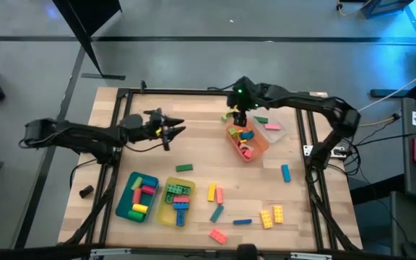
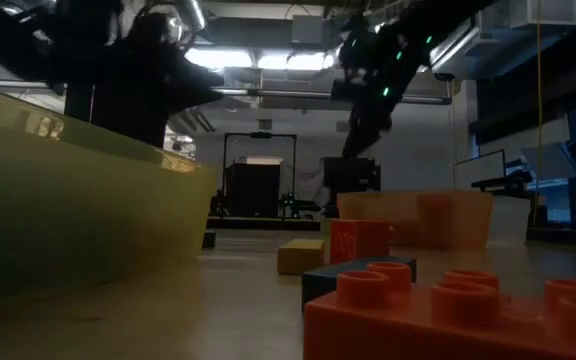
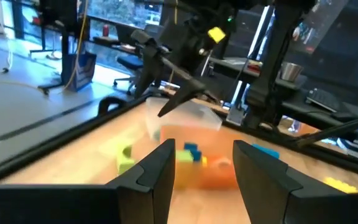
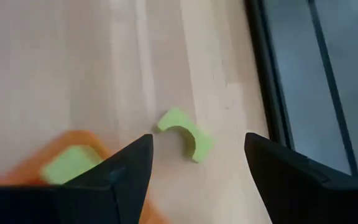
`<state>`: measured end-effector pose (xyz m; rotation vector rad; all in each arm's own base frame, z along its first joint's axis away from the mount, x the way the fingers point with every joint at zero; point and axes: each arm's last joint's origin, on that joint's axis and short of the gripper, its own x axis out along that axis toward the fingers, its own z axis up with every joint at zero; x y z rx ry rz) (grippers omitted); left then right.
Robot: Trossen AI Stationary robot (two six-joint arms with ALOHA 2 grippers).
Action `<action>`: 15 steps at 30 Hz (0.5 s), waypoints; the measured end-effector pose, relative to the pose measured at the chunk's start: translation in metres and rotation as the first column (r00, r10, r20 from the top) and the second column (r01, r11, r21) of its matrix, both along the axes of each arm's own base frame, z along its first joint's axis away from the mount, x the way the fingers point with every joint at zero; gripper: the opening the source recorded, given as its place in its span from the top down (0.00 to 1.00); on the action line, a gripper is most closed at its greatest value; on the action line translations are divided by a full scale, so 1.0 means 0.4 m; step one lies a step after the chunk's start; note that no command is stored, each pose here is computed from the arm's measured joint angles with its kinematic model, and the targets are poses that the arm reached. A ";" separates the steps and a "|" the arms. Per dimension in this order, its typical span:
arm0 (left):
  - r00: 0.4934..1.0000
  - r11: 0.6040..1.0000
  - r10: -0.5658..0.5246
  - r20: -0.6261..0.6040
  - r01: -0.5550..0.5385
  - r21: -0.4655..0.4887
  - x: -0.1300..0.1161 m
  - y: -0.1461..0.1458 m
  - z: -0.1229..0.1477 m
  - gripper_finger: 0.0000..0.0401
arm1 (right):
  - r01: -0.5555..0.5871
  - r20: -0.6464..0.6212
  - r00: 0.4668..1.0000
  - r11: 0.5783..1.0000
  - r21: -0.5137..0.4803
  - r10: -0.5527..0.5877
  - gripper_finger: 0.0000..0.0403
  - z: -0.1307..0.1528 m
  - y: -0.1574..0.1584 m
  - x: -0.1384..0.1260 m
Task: Sort blocks by size
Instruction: Put the light green arch block into the orange bin
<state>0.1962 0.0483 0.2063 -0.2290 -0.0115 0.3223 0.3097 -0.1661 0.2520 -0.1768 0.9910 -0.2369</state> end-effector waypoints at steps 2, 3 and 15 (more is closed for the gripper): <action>1.000 1.000 0.002 0.005 -0.002 -0.020 -0.025 -0.006 -0.017 0.64 | -0.024 -0.028 0.999 1.000 -0.007 0.024 0.37 -0.039 -0.021 0.015; 1.000 1.000 0.002 0.005 -0.001 -0.028 -0.035 -0.008 -0.026 0.64 | -0.033 -0.048 0.998 0.999 -0.007 0.033 0.37 -0.058 -0.031 0.020; 1.000 0.993 0.005 -0.011 -0.006 -0.120 -0.073 -0.017 -0.078 0.64 | -0.117 -0.119 0.987 0.992 -0.042 0.111 0.41 -0.174 -0.082 0.058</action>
